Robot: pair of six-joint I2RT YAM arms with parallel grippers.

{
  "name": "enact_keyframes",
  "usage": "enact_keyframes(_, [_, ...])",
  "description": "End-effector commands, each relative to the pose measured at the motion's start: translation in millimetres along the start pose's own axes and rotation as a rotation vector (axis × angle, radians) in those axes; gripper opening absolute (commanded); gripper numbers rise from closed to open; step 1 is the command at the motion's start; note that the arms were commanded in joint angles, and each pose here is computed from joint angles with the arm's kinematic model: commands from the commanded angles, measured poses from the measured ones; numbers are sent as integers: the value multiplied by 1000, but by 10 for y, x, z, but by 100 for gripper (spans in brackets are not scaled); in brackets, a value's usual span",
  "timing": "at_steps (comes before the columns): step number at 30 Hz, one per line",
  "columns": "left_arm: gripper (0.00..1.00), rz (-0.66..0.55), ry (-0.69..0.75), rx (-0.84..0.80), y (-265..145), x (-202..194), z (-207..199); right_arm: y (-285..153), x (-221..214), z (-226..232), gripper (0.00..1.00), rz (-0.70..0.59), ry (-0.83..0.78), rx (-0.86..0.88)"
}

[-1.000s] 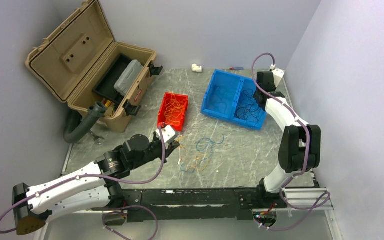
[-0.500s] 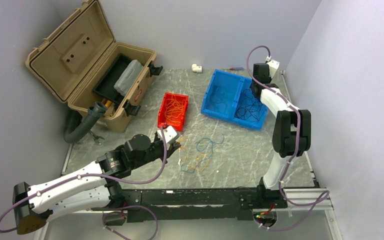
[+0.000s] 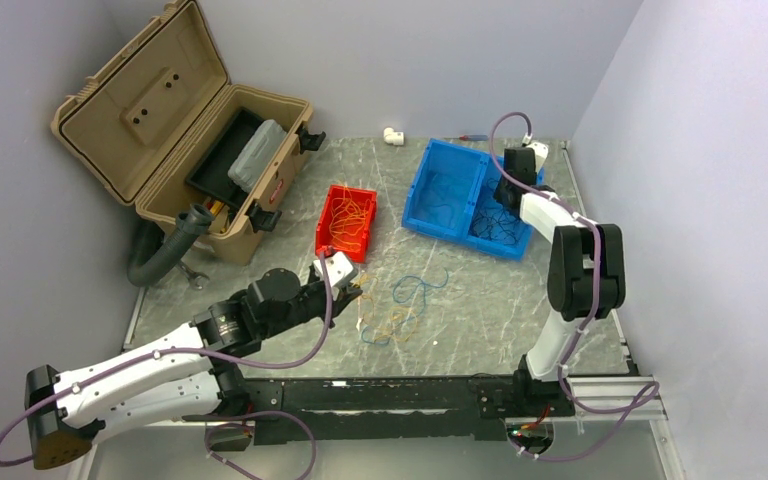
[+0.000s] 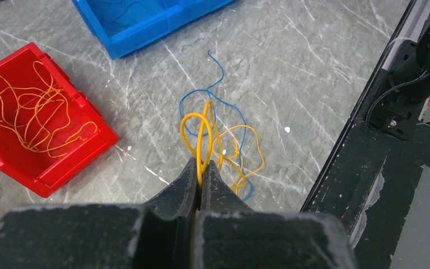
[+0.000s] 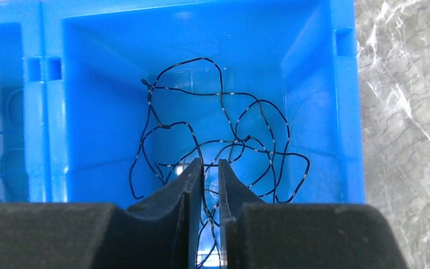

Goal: Untangle the cables
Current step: Place the cable in the bin.

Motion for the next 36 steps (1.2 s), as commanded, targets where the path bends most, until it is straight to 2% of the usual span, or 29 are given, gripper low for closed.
enact_keyframes(1, [0, -78, -26, -19, -88, 219, -15, -388, 502, 137, 24, -107, 34, 80])
enact_keyframes(4, [0, -80, -37, -14, -110, 235, -11, -651, 624, 125, 31, -133, 38, 115])
enact_keyframes(6, [0, -81, -45, -2, -103, 229, -5, -849, 655, 101, 40, -145, 45, 155])
enact_keyframes(8, [0, -82, -53, 4, -87, 230, -3, -1057, 637, 90, 53, -146, 51, 220])
enact_keyframes(9, [0, -82, -56, 6, -86, 246, -2, -1164, 603, 91, 67, -143, 48, 259])
enact_keyframes(10, [0, -80, -57, 7, -81, 262, -2, -1269, 554, 106, 76, -137, 41, 299])
enact_keyframes(13, [0, -88, -57, 23, -81, 370, 17, -1588, 367, 165, 87, -123, 1, 406])
enact_keyframes(16, [0, -80, -51, 44, -71, 438, 40, -1933, 102, 291, 91, -95, -50, 561])
enact_keyframes(20, [0, -70, -46, 52, -62, 523, 53, -2299, -416, 440, 92, -33, -160, 815])
enact_keyframes(24, [0, -60, -50, 82, -74, 613, 87, -2428, -883, 397, 90, 63, -184, 898])
enact_keyframes(30, [0, -74, -53, 71, -84, 676, 83, -2371, -1356, 332, 90, 201, -112, 838])
enact_keyframes(33, [0, -68, -58, 65, -75, 670, 74, -2363, -1459, 410, 99, 266, 2, 698])
enact_keyframes(36, [0, -58, -65, 63, -71, 650, 69, -2381, -1556, 518, 100, 335, 112, 555])
Point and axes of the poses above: each gripper's point midway between its finger pads, its own y axis out along the fingers, its own z axis along the line the jaws close on, x = y × z, the point moved 9 cm from there along -y, back along the fingers, and after that the axes turned 5 degrees about y, right-handed, at the moved point
